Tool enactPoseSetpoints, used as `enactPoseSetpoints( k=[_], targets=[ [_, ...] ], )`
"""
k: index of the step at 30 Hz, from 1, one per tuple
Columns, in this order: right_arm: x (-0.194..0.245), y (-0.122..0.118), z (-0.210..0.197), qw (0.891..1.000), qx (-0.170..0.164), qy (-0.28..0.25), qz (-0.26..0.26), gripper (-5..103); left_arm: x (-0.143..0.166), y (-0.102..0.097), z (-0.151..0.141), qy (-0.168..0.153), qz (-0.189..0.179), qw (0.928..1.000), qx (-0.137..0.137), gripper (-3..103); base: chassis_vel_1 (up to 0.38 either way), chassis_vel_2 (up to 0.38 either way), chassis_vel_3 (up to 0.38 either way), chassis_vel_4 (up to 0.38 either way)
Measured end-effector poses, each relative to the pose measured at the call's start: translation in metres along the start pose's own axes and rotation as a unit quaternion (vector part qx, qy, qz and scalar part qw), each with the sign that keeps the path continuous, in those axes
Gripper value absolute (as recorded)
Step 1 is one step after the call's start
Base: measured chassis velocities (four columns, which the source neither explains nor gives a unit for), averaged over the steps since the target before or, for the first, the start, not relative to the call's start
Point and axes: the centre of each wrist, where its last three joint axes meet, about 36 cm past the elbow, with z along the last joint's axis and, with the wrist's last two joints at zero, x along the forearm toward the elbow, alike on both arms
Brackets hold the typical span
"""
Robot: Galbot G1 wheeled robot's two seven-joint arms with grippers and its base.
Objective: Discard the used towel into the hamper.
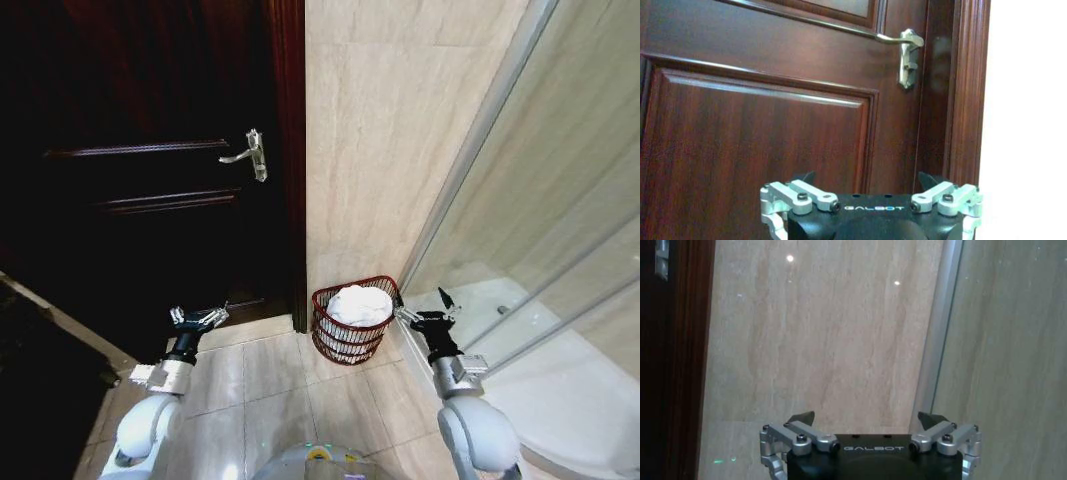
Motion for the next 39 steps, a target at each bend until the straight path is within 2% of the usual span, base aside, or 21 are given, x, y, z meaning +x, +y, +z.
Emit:
enactPoseSetpoints(
  k=[39],
  targets=[
    [0.0053, -0.0038, 0.0057, 1.000, 0.001, 0.001, 0.006, 100, 0.0019, -0.0016, 0.0001, 0.006, -0.003, 1.0000, -0.001, 100, 0.019, 0.021, 0.021, 0.018]
  ],
)
